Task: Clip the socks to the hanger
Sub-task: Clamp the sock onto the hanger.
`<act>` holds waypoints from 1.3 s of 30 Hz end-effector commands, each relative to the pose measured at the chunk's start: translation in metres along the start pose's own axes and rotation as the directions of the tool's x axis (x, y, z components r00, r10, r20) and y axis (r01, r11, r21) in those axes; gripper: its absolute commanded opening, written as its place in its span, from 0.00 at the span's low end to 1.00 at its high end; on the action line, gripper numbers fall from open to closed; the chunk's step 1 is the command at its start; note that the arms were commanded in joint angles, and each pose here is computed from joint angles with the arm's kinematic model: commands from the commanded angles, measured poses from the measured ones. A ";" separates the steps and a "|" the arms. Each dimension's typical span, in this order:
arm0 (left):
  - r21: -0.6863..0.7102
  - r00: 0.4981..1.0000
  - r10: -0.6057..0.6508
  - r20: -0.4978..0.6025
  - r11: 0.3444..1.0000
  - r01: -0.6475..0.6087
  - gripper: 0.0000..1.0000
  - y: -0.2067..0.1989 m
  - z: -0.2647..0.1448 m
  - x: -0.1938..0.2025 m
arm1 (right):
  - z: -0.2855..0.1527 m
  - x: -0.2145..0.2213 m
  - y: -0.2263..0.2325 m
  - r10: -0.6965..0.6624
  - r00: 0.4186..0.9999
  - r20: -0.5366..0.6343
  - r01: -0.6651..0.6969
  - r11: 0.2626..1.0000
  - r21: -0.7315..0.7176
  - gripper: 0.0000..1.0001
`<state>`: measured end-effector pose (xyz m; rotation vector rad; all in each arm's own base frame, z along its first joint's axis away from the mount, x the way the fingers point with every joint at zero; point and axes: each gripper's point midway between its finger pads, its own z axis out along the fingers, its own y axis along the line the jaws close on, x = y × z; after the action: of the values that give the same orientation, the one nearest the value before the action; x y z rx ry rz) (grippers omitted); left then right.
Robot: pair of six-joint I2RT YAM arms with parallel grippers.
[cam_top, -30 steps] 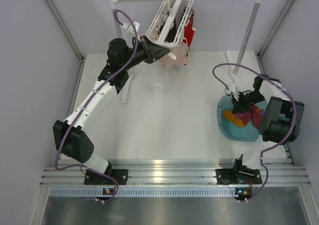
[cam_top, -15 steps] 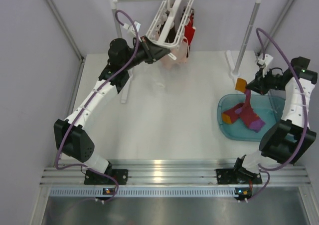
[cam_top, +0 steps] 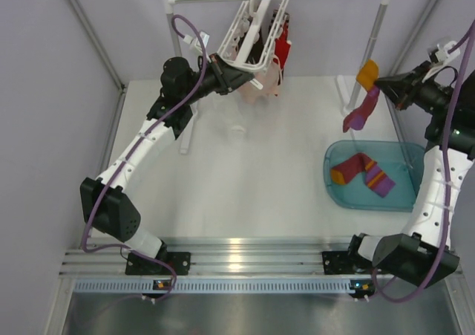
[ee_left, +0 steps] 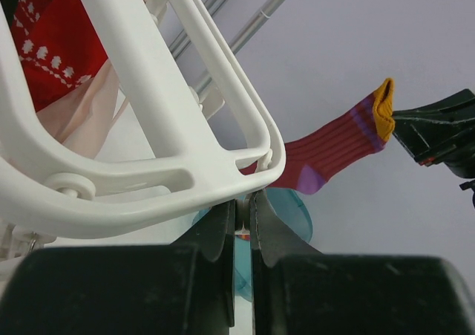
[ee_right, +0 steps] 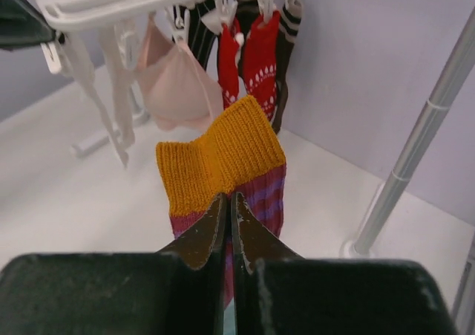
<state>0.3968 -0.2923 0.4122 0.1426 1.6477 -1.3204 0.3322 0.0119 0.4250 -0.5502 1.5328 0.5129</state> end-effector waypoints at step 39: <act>0.087 0.996 -0.033 0.083 0.996 0.026 0.00 -0.015 0.003 -0.026 | 0.168 0.019 0.158 0.136 0.981 0.135 -0.073 0.915 -0.396 0.00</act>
<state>0.3970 -0.2955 0.4214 0.1150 1.6196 -1.4169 0.3670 0.2312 0.3574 -0.6696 1.4552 0.9644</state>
